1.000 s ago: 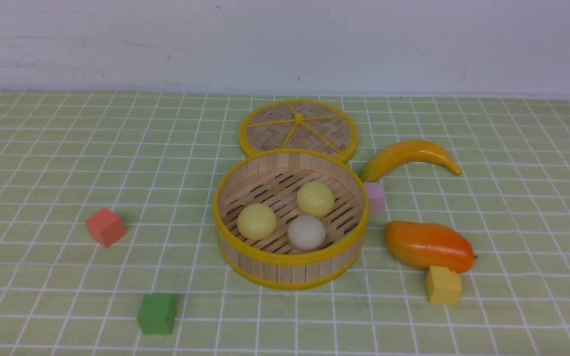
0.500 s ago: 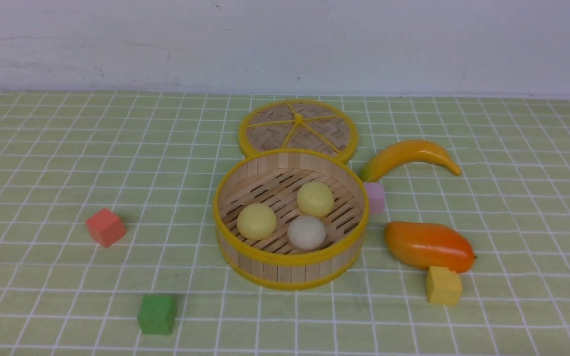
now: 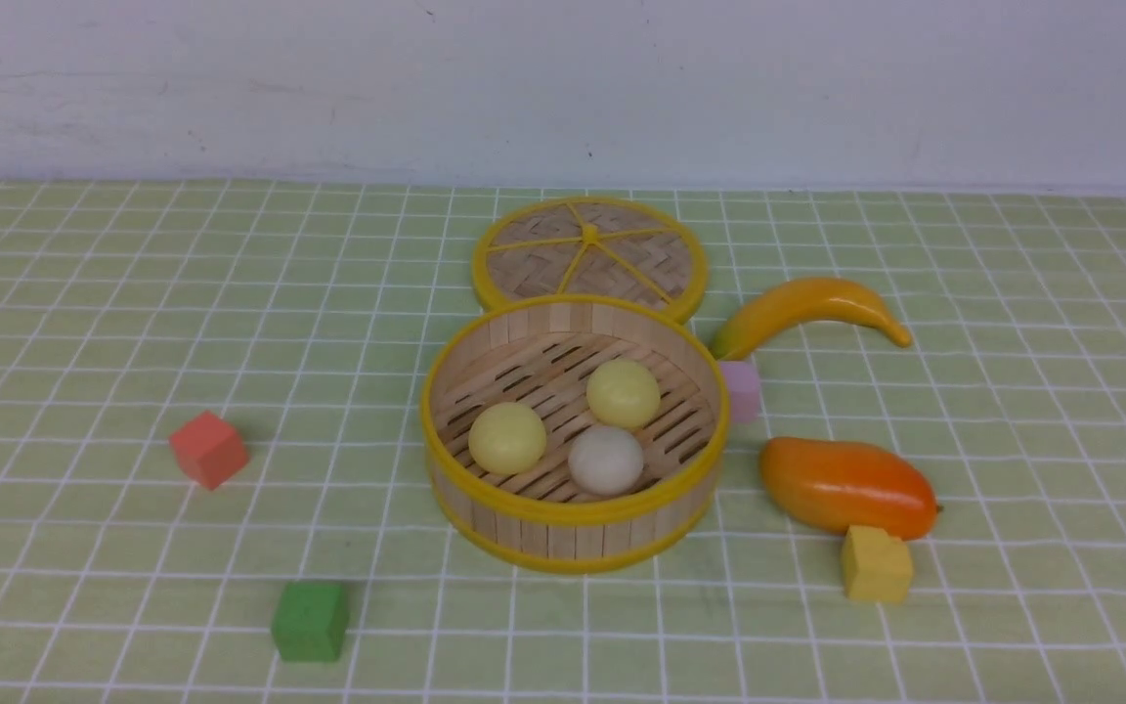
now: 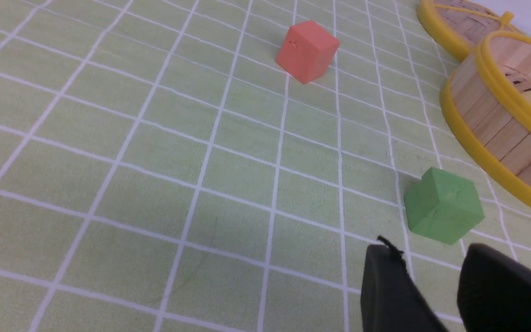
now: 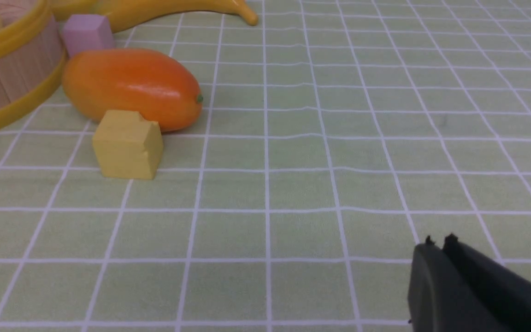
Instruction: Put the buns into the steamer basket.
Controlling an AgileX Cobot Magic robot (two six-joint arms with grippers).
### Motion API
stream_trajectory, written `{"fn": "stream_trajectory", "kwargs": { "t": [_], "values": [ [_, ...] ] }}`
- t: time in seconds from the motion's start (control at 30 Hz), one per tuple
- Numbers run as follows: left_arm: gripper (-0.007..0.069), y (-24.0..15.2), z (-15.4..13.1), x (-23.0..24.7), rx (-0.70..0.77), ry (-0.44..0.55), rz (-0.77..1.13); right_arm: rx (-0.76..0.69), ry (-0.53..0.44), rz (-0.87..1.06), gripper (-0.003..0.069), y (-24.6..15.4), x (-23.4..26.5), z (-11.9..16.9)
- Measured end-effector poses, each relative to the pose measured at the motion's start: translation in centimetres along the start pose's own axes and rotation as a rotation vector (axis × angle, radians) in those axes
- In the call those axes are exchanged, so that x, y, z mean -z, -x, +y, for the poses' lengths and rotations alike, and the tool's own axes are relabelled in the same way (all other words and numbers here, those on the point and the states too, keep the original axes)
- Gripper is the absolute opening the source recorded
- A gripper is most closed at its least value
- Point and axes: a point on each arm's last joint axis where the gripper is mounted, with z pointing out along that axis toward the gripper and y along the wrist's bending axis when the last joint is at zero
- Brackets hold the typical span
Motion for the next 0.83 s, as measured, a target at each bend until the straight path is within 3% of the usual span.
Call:
{"fn": "stream_trajectory", "kwargs": {
  "t": [0.83],
  "values": [
    [0.0237,0.0,0.0,0.0,0.0,0.0,0.0,0.0,0.0,-0.001,0.0061,0.01,0.0,0.0]
  ]
}}
